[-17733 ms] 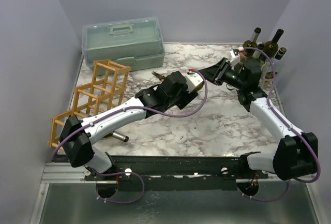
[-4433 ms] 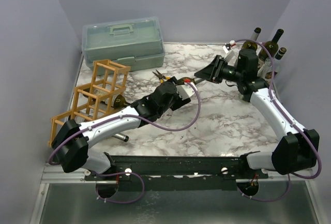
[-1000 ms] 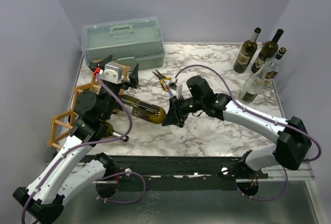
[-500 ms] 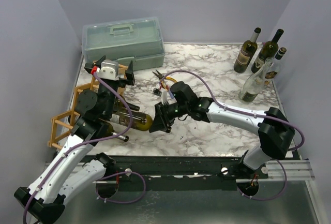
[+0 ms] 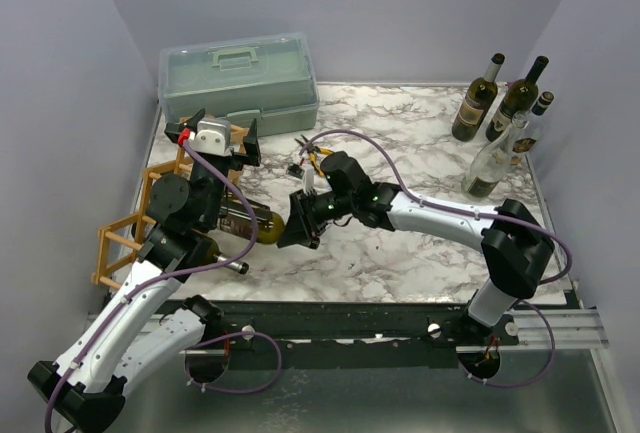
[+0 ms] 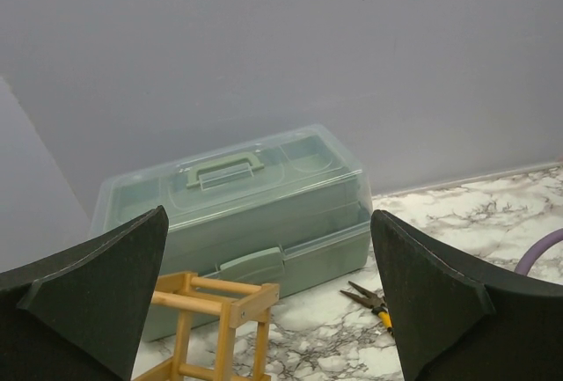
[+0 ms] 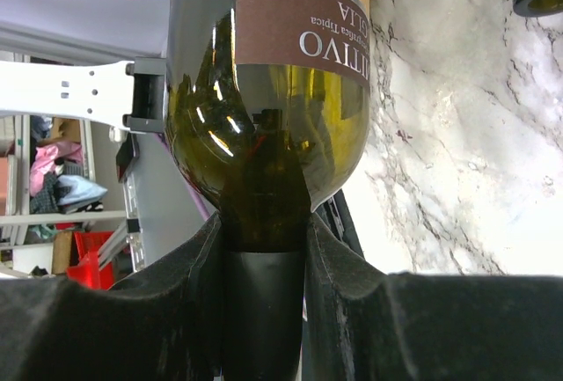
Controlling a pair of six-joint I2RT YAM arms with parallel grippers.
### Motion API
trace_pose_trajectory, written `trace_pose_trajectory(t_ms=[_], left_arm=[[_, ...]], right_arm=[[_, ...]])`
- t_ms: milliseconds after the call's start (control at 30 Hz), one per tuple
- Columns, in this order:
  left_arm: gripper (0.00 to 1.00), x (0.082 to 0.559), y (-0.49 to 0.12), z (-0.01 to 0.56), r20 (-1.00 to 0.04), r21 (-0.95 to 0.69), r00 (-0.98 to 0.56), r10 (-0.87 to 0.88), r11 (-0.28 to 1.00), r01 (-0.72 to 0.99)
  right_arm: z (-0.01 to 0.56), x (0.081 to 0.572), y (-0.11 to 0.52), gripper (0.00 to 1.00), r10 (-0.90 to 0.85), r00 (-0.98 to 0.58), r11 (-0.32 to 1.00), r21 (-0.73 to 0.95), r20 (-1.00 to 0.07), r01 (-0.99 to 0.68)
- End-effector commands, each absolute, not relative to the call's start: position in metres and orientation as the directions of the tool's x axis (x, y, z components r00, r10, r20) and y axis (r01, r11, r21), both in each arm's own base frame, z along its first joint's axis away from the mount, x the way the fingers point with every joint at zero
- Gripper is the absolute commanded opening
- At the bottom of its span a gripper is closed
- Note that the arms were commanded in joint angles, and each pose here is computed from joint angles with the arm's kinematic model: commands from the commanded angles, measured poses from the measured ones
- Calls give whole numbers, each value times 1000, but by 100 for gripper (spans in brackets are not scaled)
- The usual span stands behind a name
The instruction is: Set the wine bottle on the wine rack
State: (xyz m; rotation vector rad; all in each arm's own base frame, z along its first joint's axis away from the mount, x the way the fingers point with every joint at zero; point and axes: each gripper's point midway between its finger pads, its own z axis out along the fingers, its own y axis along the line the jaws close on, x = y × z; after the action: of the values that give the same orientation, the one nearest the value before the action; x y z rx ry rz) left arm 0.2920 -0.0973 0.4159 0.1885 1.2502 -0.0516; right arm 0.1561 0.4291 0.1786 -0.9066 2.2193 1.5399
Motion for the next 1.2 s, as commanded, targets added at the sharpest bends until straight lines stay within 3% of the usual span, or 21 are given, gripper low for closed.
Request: trace_pose_trajectory(t_ms=[0, 1167], left_arm=[[99, 291, -93, 417, -943, 111, 325, 65, 986, 124], [99, 300, -97, 404, -952, 120, 296, 80, 986, 119]], right_arm=[[227, 166, 453, 1, -254, -678, 74, 685, -690, -725], [227, 211, 551, 1, -179, -718, -23, 733, -672, -680]])
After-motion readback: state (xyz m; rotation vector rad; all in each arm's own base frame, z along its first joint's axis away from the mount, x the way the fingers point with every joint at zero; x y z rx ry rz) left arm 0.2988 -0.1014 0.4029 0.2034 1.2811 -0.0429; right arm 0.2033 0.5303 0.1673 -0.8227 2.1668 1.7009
